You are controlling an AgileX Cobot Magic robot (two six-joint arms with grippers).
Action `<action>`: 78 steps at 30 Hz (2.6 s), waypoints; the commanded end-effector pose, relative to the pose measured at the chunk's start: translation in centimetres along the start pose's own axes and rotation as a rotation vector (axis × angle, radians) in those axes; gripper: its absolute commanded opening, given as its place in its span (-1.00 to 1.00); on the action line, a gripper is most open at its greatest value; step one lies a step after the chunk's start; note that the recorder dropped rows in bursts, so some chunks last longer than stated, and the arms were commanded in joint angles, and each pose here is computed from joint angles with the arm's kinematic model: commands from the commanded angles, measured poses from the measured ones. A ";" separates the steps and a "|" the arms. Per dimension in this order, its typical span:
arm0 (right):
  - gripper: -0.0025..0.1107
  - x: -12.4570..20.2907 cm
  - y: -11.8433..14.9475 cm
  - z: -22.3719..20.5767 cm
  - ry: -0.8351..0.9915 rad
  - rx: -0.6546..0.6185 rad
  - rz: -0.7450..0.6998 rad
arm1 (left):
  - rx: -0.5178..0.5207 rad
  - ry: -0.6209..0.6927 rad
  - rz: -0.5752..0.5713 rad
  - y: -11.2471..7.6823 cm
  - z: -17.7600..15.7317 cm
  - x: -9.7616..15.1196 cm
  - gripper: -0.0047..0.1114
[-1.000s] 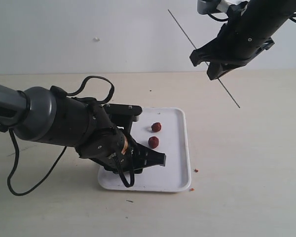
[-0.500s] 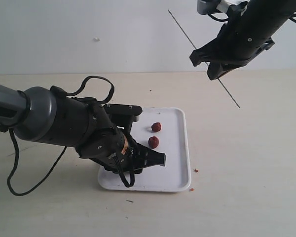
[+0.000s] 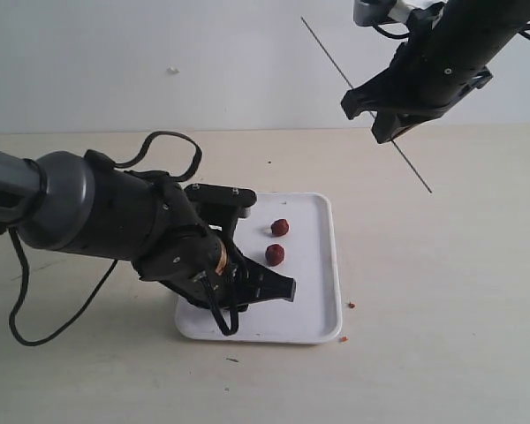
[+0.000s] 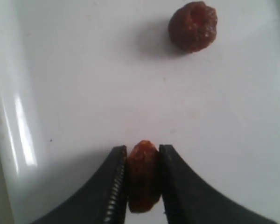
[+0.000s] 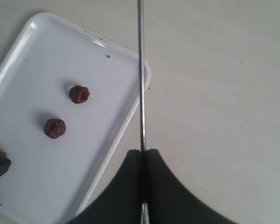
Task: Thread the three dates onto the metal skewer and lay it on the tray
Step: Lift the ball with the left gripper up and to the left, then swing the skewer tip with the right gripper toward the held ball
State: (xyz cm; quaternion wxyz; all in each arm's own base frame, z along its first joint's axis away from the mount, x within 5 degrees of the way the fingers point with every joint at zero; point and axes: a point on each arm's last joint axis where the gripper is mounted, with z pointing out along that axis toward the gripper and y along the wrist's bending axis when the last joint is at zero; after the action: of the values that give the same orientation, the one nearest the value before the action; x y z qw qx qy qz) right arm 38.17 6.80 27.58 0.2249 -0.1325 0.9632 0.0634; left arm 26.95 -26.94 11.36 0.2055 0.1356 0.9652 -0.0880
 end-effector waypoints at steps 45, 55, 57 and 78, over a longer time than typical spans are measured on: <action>-0.96 5.7 7.0 8.0 -0.251 -0.399 -0.966 | 0.601 -0.046 -0.247 20.5 -20.3 -7.7 -0.48; -0.96 4.8 7.7 8.5 -0.303 -0.290 -0.910 | 0.587 -0.036 -0.239 20.6 -20.2 -7.5 -0.48; -0.96 4.9 7.8 8.4 -0.300 -0.310 -0.918 | 0.592 -0.027 -0.247 20.6 -19.9 -7.3 -0.48; -0.96 5.5 8.9 7.9 -0.322 -0.463 -0.958 | 0.629 -0.019 -0.282 20.5 -19.2 -7.3 -0.48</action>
State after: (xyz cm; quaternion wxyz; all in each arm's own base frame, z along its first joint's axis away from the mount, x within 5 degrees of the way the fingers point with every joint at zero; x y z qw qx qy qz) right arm 34.41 15.44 18.59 0.3385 -0.5845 0.7158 0.1772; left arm 32.20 -4.57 29.67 0.1542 0.0644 0.9024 -0.3972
